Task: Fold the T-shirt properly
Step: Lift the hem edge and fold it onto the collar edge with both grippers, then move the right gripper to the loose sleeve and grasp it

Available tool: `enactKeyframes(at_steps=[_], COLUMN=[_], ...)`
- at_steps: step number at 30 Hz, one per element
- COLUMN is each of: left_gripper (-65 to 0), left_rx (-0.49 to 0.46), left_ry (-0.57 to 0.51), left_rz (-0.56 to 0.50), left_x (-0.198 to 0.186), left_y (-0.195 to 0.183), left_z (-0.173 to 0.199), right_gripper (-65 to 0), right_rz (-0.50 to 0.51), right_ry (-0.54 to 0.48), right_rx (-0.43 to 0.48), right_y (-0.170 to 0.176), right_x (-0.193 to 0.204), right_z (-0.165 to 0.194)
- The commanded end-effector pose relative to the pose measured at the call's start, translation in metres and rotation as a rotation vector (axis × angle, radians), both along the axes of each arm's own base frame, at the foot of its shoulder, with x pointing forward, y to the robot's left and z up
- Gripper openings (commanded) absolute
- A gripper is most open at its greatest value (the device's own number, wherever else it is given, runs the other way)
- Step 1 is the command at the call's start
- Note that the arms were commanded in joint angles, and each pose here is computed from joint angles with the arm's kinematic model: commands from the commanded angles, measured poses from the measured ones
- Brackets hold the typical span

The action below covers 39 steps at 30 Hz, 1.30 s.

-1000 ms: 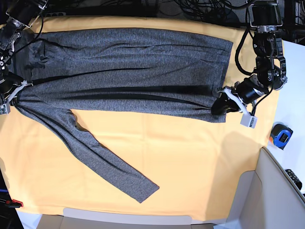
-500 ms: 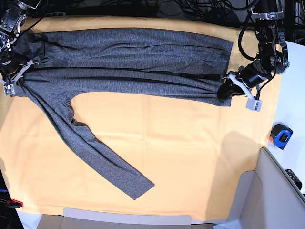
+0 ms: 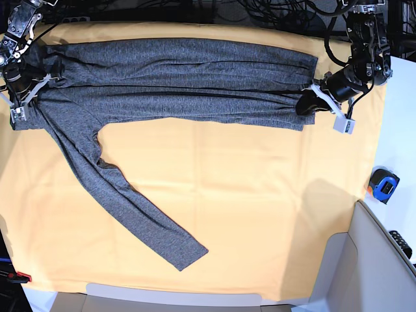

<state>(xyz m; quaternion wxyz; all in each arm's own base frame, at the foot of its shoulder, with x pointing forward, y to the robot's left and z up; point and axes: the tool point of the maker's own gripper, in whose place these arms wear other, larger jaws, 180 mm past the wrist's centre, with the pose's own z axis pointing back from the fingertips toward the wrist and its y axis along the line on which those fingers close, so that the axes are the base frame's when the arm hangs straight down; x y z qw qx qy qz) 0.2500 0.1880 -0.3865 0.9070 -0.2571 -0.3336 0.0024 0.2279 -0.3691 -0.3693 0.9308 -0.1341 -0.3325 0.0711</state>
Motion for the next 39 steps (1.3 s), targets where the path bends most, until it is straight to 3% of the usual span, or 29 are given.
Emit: enactKeyframes(at_steps=[1,10,16,22,24,27,34,39], left_gripper=[-65.0,-63.7,-46.3,-46.9,-46.9,-46.9,-46.7,-46.7], left_rx=[0.009,0.012,0.026,0.028,0.028,0.028,0.058,0.075], left_ry=[-0.035,-0.011,0.04,0.025,0.025,0.019,-0.009,-0.015], left_rz=[0.002,-0.011,-0.038,-0.041,-0.041,-0.041,-0.046,-0.049], left_x=[0.005,0.0,-0.006,0.001,0.001,0.003,0.015,0.017], left_y=[0.005,0.002,0.003,0.003,0.003,0.003,0.013,0.019], left_z=[0.01,0.005,0.0,0.005,0.005,0.006,0.017,0.02], right_gripper=[-65.0,-65.0,-64.4,-41.5,-35.4,-32.1,-32.1,-32.1], right_rz=[-0.001,-0.025,-0.023,-0.034,-0.026,-0.013,-0.094,-0.161], right_ry=[-0.034,0.013,0.011,0.028,0.013,-0.011,-0.143,-0.288], right_rx=[-0.033,0.001,0.0,-0.025,-0.04,-0.065,-0.138,-0.093], right_y=[-0.009,-0.012,-0.01,-0.012,-0.011,-0.012,-0.036,-0.04], right_x=[0.006,-0.004,-0.003,0.003,0.006,0.01,0.014,0.042], right_z=[0.013,-0.006,-0.004,0.007,0.014,0.025,0.075,0.102])
